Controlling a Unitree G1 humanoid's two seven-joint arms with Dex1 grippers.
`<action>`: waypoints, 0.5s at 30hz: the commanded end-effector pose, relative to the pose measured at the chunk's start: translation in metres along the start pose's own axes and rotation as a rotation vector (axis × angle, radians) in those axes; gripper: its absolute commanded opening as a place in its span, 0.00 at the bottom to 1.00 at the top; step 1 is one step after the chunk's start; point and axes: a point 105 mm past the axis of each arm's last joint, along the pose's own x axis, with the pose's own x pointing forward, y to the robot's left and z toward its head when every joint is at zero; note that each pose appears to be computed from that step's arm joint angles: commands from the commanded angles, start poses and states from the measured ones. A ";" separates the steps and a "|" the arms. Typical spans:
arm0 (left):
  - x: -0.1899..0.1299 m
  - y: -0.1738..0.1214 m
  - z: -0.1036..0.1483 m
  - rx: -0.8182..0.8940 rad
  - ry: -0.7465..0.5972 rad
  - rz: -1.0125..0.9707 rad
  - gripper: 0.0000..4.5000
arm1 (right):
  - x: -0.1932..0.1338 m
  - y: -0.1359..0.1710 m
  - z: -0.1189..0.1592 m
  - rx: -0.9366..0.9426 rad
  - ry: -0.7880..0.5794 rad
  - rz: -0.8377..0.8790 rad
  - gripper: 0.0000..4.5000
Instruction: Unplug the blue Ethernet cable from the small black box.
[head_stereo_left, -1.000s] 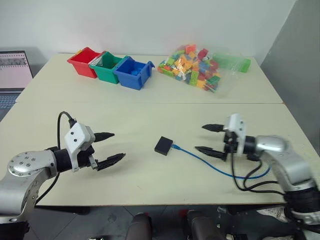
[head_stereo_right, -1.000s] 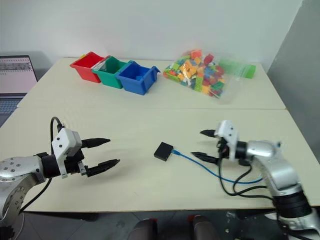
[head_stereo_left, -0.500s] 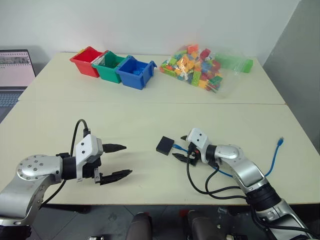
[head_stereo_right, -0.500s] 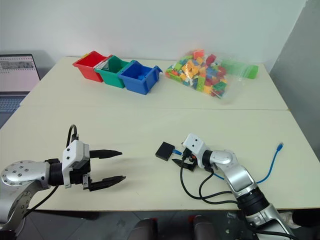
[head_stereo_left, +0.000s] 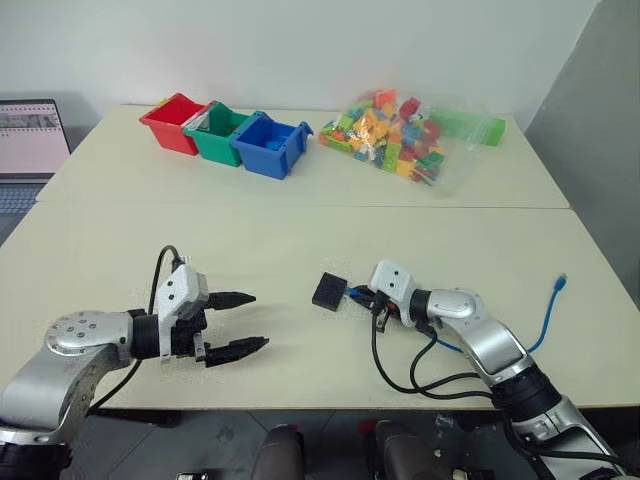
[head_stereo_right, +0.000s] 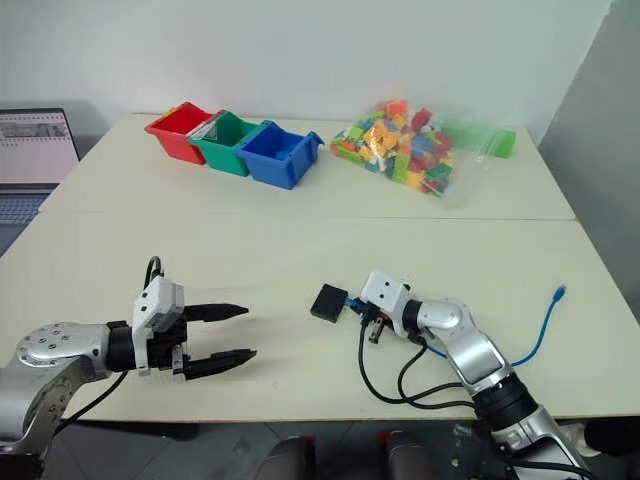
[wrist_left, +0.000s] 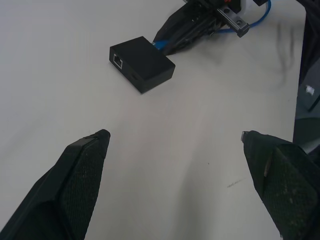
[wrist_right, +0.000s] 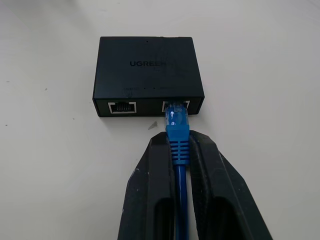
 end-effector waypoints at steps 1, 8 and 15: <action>0.008 -0.008 0.006 -0.140 -0.082 -0.070 1.00 | -0.006 -0.008 0.027 -0.171 -0.085 0.008 0.03; 0.013 -0.014 0.044 -0.337 -0.224 -0.253 1.00 | -0.029 -0.008 0.097 -0.568 -0.327 0.132 0.03; 0.019 -0.016 0.064 -0.406 -0.282 -0.321 1.00 | -0.040 -0.001 0.121 -0.664 -0.402 0.197 0.03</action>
